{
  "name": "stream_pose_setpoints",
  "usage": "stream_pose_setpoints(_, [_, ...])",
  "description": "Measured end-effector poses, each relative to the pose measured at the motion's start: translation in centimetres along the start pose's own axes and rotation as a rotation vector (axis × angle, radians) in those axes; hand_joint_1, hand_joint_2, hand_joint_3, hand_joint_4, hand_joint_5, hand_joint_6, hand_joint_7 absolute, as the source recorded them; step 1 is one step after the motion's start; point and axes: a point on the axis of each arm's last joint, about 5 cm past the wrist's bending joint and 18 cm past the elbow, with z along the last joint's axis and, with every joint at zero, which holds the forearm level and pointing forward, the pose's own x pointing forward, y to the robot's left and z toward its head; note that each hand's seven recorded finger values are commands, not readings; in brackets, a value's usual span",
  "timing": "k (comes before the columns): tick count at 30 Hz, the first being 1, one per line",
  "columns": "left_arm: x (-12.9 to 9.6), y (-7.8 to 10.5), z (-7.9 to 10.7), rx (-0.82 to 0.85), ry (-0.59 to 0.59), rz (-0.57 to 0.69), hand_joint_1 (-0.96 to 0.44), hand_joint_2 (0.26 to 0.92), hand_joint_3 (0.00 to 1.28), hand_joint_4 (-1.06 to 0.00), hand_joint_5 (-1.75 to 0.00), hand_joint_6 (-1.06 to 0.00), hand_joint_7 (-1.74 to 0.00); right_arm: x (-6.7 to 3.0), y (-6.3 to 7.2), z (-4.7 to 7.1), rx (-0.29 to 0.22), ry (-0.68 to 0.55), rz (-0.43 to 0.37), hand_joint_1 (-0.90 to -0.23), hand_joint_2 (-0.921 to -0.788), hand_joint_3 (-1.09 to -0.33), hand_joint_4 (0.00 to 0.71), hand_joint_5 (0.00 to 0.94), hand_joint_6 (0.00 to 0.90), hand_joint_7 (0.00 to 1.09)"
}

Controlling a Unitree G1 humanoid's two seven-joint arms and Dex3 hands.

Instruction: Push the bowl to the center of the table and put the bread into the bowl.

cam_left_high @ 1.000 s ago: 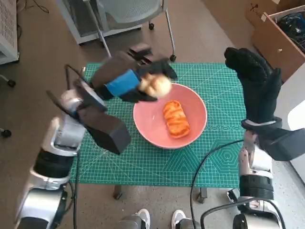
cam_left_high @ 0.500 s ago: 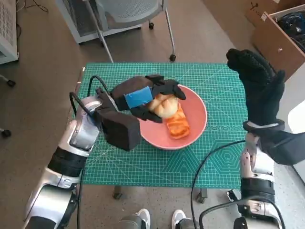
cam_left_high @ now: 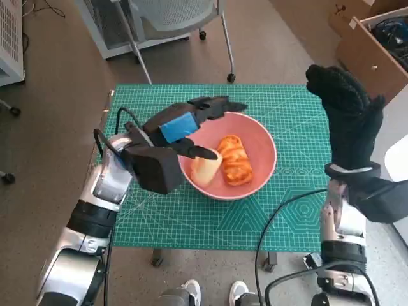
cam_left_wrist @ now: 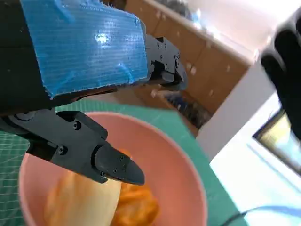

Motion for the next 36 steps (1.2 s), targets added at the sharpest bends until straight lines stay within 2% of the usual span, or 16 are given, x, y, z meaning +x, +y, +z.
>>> stream_pose_setpoints(9, [-0.6,0.9,-0.6,-0.257,-0.131,0.222,-0.6,0.921,0.19,-0.18,-0.01,-0.18,-0.27,0.11,0.2,0.0,0.008,0.005,-0.003,-0.637,-0.921,-0.768,0.192,0.005,0.028,0.51])
stream_pose_setpoints(14, [-0.7,0.9,-0.3,-0.408,-0.225,0.34,-0.63,0.921,0.27,-0.2,-0.01,-0.04,-0.57,0.33,0.3,0.0,0.012,0.006,0.001,-0.637,-0.921,-0.766,0.192,0.004,0.023,0.51])
stream_pose_setpoints(17, [-0.7,0.8,-0.1,-0.468,-0.27,0.398,-0.65,0.921,0.29,-0.21,-0.01,-0.01,-0.63,0.62,0.4,0.1,0.015,0.003,0.007,-0.633,-0.921,-0.765,0.192,0.004,0.022,0.51])
stream_pose_setpoints(26, [-1.4,-0.6,-0.6,-0.619,-0.305,0.54,-0.63,0.921,0.3,-0.2,0.0,0.0,-0.65,1.42,0.7,0.3,0.018,-0.013,0.023,-0.627,-0.921,-0.761,0.194,0.004,0.035,0.51])
stream_pose_setpoints(36, [-2.3,-0.9,-1.0,-0.651,-0.28,0.568,-0.7,0.921,0.4,-0.15,0.0,0.0,-0.56,1.5,0.8,0.0,0.001,-0.003,0.039,-0.626,-0.921,-0.761,0.195,0.004,0.04,0.51])
